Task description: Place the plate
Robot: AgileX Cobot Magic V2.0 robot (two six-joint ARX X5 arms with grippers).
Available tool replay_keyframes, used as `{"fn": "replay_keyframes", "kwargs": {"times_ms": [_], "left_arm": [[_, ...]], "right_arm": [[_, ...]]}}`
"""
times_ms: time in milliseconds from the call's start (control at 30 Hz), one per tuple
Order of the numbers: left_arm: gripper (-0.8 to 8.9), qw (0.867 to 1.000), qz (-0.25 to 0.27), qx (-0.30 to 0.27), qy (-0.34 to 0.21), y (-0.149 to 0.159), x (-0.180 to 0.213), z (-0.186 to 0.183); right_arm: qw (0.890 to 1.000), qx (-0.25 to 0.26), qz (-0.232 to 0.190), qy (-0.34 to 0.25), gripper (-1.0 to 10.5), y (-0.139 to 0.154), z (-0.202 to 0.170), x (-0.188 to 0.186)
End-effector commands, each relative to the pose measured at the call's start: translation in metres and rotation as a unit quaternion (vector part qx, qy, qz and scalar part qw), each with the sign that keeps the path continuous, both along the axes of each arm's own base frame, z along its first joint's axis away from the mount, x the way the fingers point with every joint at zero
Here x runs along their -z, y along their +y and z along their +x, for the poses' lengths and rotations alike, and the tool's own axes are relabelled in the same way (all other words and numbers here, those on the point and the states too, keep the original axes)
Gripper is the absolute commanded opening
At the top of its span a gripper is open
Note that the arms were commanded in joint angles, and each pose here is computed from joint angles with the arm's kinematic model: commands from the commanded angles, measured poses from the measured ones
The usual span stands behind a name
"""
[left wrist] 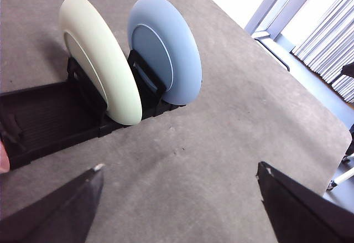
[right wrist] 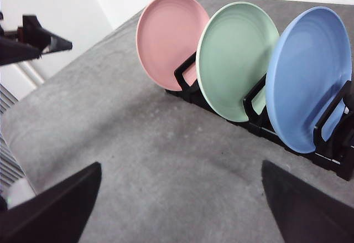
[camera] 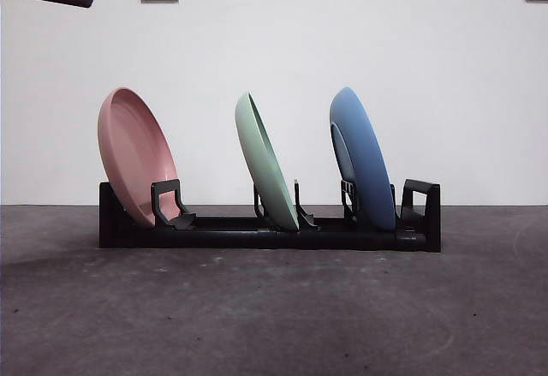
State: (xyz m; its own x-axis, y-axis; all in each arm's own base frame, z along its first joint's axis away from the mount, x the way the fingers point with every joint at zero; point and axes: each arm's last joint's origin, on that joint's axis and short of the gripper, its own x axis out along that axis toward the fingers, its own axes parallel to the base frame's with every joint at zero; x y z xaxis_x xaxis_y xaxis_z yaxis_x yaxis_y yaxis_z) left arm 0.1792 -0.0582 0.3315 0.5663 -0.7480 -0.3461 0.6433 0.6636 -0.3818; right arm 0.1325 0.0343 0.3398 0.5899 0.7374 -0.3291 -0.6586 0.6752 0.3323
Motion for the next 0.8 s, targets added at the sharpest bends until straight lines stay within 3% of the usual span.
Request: {"fn": "replay_keyframes", "kwargs": {"times_ms": [33, 333, 567, 700, 800], "left_arm": [[4.46, 1.0, -0.009, 0.0, -0.004, 0.0, -0.009, -0.004], [4.47, 1.0, -0.01, 0.0, -0.007, 0.006, -0.018, -0.028], [4.53, 1.0, -0.01, 0.001, -0.015, 0.009, -0.022, -0.042], [5.3, 1.0, -0.011, 0.001, -0.019, 0.01, -0.023, -0.048], [5.37, 1.0, -0.014, 0.0, -0.021, 0.011, -0.024, -0.053]], "right_arm": [[0.999, 0.011, 0.029, 0.024, 5.4, 0.002, 0.008, -0.003], [0.996, -0.002, 0.051, 0.079, 5.5, 0.017, 0.052, -0.001], [0.991, -0.006, 0.043, 0.128, 5.5, 0.036, 0.115, -0.009], [0.988, 0.007, 0.036, 0.15, 5.5, 0.043, 0.154, -0.012], [0.986, 0.012, 0.034, 0.166, 5.5, 0.048, 0.185, -0.011]]}}
